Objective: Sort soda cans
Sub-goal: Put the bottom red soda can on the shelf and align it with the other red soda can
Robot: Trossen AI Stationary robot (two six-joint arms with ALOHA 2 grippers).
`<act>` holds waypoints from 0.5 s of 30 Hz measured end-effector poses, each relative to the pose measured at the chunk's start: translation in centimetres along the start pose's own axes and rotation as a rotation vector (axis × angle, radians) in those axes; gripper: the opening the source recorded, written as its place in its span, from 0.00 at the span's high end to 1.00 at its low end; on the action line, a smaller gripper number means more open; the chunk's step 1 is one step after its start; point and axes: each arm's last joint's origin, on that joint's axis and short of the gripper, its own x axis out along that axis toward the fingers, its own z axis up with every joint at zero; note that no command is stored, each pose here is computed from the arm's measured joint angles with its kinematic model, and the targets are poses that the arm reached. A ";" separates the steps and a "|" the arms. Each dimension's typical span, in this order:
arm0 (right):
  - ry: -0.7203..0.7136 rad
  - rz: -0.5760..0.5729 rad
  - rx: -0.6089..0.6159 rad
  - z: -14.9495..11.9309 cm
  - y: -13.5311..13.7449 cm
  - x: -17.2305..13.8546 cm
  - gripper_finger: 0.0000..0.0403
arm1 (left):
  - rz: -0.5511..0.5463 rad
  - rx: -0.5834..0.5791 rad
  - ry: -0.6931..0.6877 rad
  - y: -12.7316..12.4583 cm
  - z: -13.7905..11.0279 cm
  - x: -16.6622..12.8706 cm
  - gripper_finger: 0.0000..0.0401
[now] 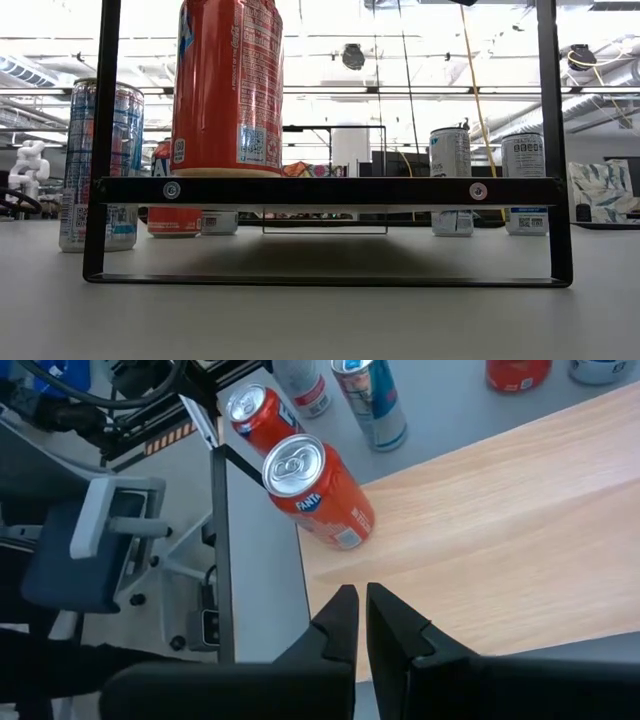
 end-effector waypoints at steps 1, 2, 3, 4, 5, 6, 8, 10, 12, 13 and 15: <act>-0.002 0.002 0.000 0.0 0.0 0.0 1.00 | 0.000 0.002 -0.004 0.0 -0.1 0.0 0.15; -0.004 0.003 -0.001 0.0 0.0 0.0 1.00 | -0.002 0.006 -0.009 -0.1 -0.1 0.1 0.15; -0.004 0.003 -0.001 0.0 0.0 0.0 1.00 | -0.004 0.008 -0.014 -0.2 -0.1 0.1 0.15; -0.006 0.005 -0.001 0.1 0.0 0.0 1.00 | -0.003 0.008 -0.020 -0.2 -0.1 0.1 0.15; -0.009 0.007 -0.002 0.1 0.1 0.0 1.00 | -0.002 0.008 -0.024 -0.2 -0.1 0.2 0.15; -0.010 0.008 -0.002 0.1 0.1 0.0 1.00 | -0.001 0.008 -0.025 -0.2 -0.1 0.2 0.15; -0.009 0.007 -0.003 0.1 0.1 0.0 1.00 | -0.001 0.012 -0.028 -0.2 -0.1 0.2 0.15; -0.009 0.007 -0.003 0.1 0.1 0.0 1.00 | 0.007 0.015 -0.028 -0.3 0.0 0.4 0.15; -0.009 0.007 -0.003 0.1 0.1 0.0 1.00 | 0.020 0.015 -0.035 -0.4 0.1 0.7 0.15; -0.010 0.007 -0.003 0.1 0.1 0.0 1.00 | 0.023 0.015 -0.034 -0.4 0.1 0.9 0.15; -0.010 0.006 -0.003 0.1 0.1 0.0 1.00 | 0.025 0.013 -0.025 -0.5 0.2 1.1 0.15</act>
